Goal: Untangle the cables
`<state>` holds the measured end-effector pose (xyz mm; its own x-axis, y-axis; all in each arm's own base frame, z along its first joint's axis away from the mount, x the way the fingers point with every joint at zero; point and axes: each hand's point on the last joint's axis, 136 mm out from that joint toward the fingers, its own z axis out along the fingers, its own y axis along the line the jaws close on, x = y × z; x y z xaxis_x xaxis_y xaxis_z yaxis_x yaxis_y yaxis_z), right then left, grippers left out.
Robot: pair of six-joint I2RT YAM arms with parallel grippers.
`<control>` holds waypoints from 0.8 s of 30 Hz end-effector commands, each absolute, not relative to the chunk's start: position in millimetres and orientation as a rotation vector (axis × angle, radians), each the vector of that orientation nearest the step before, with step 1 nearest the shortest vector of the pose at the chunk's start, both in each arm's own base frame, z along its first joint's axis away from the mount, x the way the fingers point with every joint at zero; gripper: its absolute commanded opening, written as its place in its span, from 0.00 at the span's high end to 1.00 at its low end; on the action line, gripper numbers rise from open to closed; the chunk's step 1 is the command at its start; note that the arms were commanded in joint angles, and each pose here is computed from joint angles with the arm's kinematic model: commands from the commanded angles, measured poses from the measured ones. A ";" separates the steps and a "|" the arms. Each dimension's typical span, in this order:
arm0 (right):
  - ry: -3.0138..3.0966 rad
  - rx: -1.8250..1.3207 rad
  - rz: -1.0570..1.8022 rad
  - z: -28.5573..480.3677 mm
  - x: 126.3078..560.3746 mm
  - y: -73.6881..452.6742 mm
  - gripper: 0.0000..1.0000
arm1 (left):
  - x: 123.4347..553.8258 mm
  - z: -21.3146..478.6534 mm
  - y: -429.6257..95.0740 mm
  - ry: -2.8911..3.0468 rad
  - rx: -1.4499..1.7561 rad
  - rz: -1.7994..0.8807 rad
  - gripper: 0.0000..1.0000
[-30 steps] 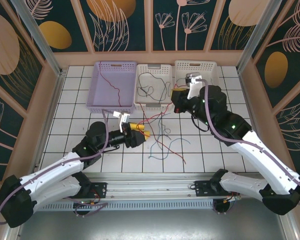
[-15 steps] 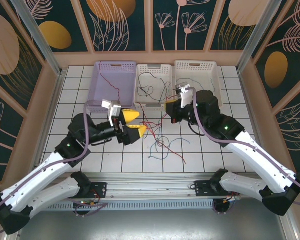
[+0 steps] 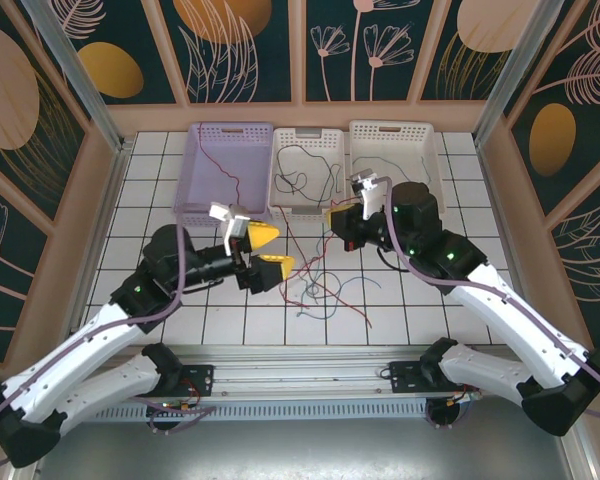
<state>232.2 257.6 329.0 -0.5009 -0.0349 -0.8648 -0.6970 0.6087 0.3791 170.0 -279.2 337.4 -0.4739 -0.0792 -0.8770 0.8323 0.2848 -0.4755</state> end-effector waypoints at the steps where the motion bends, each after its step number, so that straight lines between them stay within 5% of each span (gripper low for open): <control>1: 1.833 -0.668 1.051 349.3 214.0 268.4 1.00 | 175.8 329.7 -287.7 1.709 0.748 -1.279 0.01; 14: 1.806 -0.748 1.216 348.6 198.1 293.1 1.00 | 177.8 319.3 -316.6 1.697 0.789 -1.457 0.03; 24: 1.802 -0.774 1.276 349.8 191.9 309.9 1.00 | 176.2 305.8 -326.2 1.722 0.813 -1.528 0.29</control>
<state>196.4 304.7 333.4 -0.5305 -0.0710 -0.8447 -0.8036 0.3594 0.4744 183.7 -322.7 302.8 -0.5773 0.0072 -0.8165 0.8055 0.1688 -0.5680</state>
